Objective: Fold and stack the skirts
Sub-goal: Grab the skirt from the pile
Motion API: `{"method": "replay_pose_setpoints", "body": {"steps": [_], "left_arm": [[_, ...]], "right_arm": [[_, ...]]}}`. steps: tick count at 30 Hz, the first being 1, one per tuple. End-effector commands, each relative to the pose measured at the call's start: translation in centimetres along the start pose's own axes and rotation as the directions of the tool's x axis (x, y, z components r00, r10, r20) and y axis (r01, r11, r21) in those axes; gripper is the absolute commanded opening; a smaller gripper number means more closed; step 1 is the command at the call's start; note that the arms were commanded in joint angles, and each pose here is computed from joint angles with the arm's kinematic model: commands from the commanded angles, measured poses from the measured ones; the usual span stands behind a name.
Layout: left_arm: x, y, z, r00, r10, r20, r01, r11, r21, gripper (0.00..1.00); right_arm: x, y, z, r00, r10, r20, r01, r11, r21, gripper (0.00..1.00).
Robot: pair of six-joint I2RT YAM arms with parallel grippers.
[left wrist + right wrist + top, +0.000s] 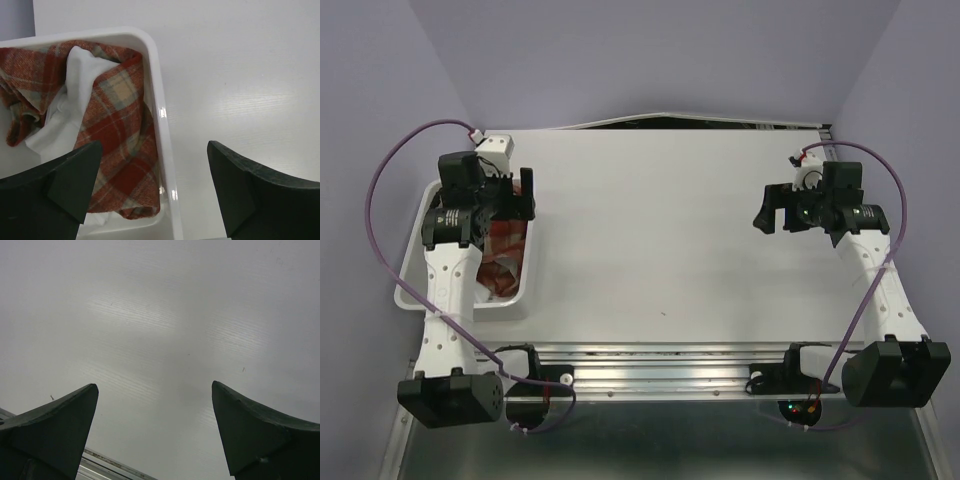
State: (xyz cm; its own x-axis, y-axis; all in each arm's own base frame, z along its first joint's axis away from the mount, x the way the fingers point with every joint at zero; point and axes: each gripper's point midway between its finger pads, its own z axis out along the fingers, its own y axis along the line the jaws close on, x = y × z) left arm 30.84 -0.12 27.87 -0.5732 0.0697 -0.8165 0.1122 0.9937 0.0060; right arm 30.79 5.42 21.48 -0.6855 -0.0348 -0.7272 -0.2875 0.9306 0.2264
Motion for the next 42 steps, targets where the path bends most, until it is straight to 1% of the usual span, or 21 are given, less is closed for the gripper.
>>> {"method": "replay_pose_setpoints", "body": {"steps": [1,3,4,6,7,10,11,13,17,21,23,27,32,37,42], "left_arm": [[-1.9,2.2,-0.1,0.998,-0.044,0.054,0.046,0.998,-0.033,0.98],[-2.0,3.1,0.0,0.996,-0.077,0.048,0.077,0.997,-0.002,0.98],[-1.6,4.9,0.4,0.993,-0.112,0.03,0.113,0.993,-0.025,0.98],[-2.2,5.8,0.6,0.992,-0.122,0.023,0.122,0.992,-0.025,0.98],[-2.0,6.2,1.3,0.991,-0.131,0.005,0.131,0.991,-0.026,0.98],[-2.7,7.2,1.9,0.989,-0.149,0.017,0.149,0.988,-0.041,0.97],[-2.9,7.4,2.2,0.986,-0.164,0.025,0.165,0.985,-0.046,0.95],[-2.7,7.6,3.2,0.979,-0.202,0.005,0.202,0.979,-0.035,0.9],[-2.3,7.7,5.1,0.966,-0.259,-0.023,0.259,0.966,0.002,0.75],[-2.5,7.8,6.6,0.959,-0.283,-0.028,0.284,0.959,0.026,0.73],[-2.1,8.2,7.6,0.955,-0.294,-0.05,0.295,0.955,0.022,0.73],[-1.4,9.1,9.3,0.944,-0.322,-0.07,0.321,0.947,-0.014,0.7],[-1.1,10.7,10.4,0.938,-0.344,-0.052,0.339,0.937,-0.087,0.7],[-0.4,11.4,11.5,0.931,-0.359,-0.062,0.351,0.929,-0.114,0.69],[0.4,11.3,12.4,0.927,-0.365,-0.089,0.356,0.929,-0.102,0.61]], "right_arm": [[-0.9,0.2,-0.4,0.999,-0.025,0.033,0.025,1.0,-0.008,1.0],[-0.9,0.2,-0.3,0.999,-0.024,0.03,0.024,1.0,-0.005,1.0],[-0.9,0.2,-0.3,0.999,-0.023,0.028,0.024,1.0,-0.005,1.0],[-0.9,0.2,-0.3,0.999,-0.021,0.03,0.021,1.0,-0.007,1.0],[-0.9,0.1,-0.2,0.999,-0.018,0.027,0.018,1.0,-0.006,1.0],[-0.8,0.1,0.0,1.0,-0.011,0.021,0.011,1.0,-0.006,1.0],[-0.8,0.0,0.1,1.0,-0.008,0.018,0.009,1.0,-0.003,1.0],[-0.7,-0.2,0.2,1.0,-0.006,0.012,0.006,1.0,0.004,1.0],[-1.0,-0.3,0.2,1.0,-0.001,0.013,0.0,1.0,0.008,1.0],[-1.0,-0.3,0.1,1.0,-0.001,0.012,0.001,1.0,0.013,1.0],[-0.9,-0.5,0.1,1.0,-0.004,0.012,0.003,1.0,0.022,1.0],[-0.4,-0.6,0.2,1.0,-0.003,0.011,0.003,1.0,0.028,1.0],[-0.3,-0.8,0.5,1.0,0.003,0.003,-0.003,0.999,0.032,1.0],[-0.2,-1.0,0.9,1.0,0.008,-0.004,-0.008,0.999,0.035,1.0],[0.0,-1.3,1.2,1.0,0.011,-0.012,-0.01,0.999,0.045,1.0]]}}
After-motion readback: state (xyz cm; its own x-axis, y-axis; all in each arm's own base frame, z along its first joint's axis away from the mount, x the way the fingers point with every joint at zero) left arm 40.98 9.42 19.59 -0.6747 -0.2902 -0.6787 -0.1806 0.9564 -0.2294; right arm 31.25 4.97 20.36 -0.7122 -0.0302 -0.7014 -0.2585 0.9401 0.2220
